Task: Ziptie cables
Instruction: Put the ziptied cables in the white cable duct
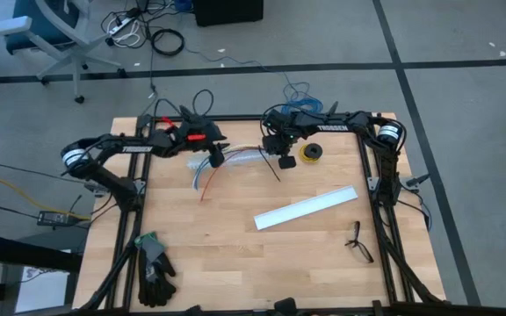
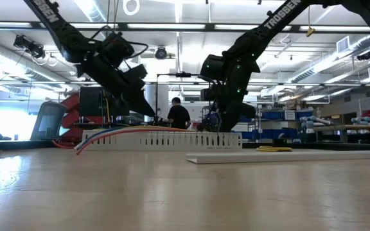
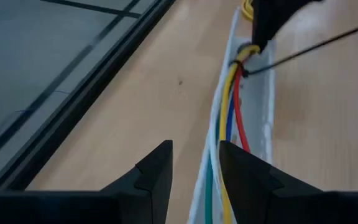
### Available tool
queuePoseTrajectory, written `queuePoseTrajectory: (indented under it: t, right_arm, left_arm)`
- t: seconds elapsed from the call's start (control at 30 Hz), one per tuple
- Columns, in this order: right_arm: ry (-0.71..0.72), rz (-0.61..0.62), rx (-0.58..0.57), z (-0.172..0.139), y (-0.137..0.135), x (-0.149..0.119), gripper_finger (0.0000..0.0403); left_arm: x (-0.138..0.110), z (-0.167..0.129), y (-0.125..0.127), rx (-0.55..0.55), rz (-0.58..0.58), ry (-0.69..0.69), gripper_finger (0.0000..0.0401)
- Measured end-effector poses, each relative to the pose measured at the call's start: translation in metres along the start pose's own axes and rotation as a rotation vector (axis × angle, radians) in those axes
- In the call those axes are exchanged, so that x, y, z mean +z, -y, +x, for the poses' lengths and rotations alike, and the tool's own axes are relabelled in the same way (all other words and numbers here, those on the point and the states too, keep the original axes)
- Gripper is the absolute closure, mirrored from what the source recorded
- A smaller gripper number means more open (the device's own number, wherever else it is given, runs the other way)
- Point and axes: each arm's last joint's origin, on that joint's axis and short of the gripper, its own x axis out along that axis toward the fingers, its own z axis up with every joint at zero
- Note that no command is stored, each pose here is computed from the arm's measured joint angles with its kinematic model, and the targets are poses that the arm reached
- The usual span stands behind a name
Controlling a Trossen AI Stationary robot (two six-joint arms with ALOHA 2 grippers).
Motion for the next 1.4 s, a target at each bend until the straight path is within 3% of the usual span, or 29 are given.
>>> queuePoseTrajectory:
  t: [0.23,0.33,0.47,0.57,0.9,1.4]
  right_arm:
    - [0.028,-0.02,0.014,0.0,0.0,0.001,0.0402]
    - [0.038,-0.018,0.021,0.0,0.0,0.002,0.0402]
    - [0.043,-0.019,0.022,0.0,0.0,0.002,0.0402]
    - [0.044,-0.019,0.023,0.001,0.0,0.002,0.0402]
    - [0.05,-0.019,0.018,0.001,0.001,0.003,0.0402]
    - [0.081,0.006,0.019,0.0,0.007,0.0,0.0403]
  left_arm:
    - [0.032,0.034,-0.023,-0.114,-0.041,-0.092,0.0276]
    - [0.05,0.046,-0.032,-0.133,-0.002,-0.173,0.028]
    - [0.071,0.059,-0.036,-0.238,0.07,-0.243,0.0281]
    - [0.081,0.073,-0.04,-0.232,0.098,-0.273,0.0281]
    - [0.059,0.11,-0.041,-0.322,0.109,-0.492,0.029]
    - [0.058,0.087,-0.033,-0.501,0.059,-0.576,0.0364]
